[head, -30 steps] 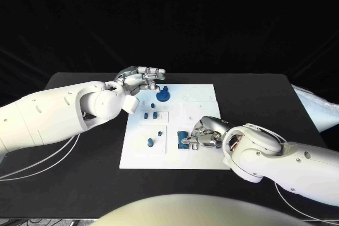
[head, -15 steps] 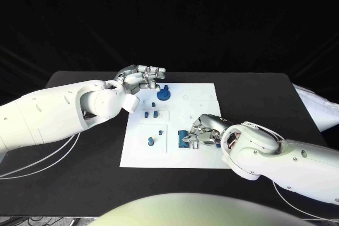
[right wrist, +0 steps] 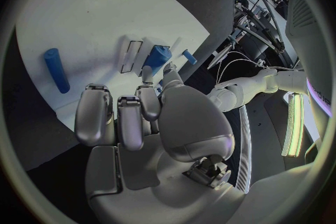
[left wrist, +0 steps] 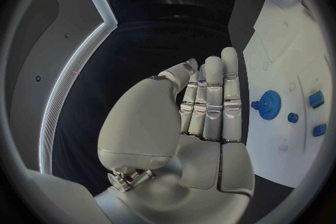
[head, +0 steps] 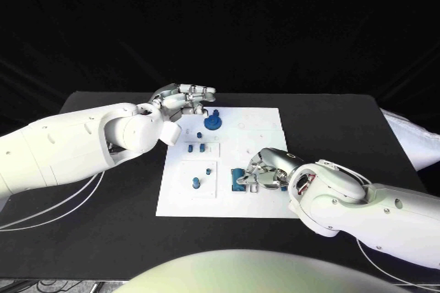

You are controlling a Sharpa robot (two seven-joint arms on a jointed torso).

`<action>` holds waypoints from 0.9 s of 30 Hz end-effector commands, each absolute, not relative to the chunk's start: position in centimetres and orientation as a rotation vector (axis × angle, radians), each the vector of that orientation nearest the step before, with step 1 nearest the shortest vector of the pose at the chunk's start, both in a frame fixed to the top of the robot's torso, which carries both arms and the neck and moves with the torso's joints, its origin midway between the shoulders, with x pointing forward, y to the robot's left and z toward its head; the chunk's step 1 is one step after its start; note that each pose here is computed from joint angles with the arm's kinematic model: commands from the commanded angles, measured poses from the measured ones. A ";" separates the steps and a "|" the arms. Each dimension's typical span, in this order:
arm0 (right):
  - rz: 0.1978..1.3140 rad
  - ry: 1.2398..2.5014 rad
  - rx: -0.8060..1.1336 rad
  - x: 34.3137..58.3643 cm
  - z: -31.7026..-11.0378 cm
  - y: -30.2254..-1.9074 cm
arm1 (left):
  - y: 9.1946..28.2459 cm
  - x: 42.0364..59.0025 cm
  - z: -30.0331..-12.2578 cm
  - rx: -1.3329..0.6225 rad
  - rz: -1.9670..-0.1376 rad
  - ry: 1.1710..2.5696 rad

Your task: Assemble the parts on the task board

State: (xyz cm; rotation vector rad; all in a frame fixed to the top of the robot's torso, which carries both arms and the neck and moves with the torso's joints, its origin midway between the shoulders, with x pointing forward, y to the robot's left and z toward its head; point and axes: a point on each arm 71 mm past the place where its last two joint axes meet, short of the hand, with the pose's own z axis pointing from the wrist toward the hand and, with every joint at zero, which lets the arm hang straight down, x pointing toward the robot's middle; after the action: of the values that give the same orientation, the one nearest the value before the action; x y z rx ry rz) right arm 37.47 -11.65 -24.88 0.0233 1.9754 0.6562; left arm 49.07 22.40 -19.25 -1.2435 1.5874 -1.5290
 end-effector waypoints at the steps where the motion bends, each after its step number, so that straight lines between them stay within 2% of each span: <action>1: 0.706 1.932 -0.017 37.2 -24.5 -11.3 | 22.3 49.0 -19.2 -1.229 -1.549 1.594; 15: 0.664 2.000 -0.081 37.2 -25.2 -11.2 | 22.2 49.0 -19.1 -1.228 -1.550 1.594; 27: 0.622 1.991 -0.070 37.4 -25.3 -11.5 | 22.3 49.0 -19.1 -1.229 -1.549 1.593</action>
State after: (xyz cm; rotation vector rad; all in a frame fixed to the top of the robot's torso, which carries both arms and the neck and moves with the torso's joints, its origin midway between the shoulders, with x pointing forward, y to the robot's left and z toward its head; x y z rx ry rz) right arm 37.40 -11.33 -25.14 -0.0582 1.9890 0.6538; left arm 49.07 22.52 -19.25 -1.2447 1.5867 -1.5266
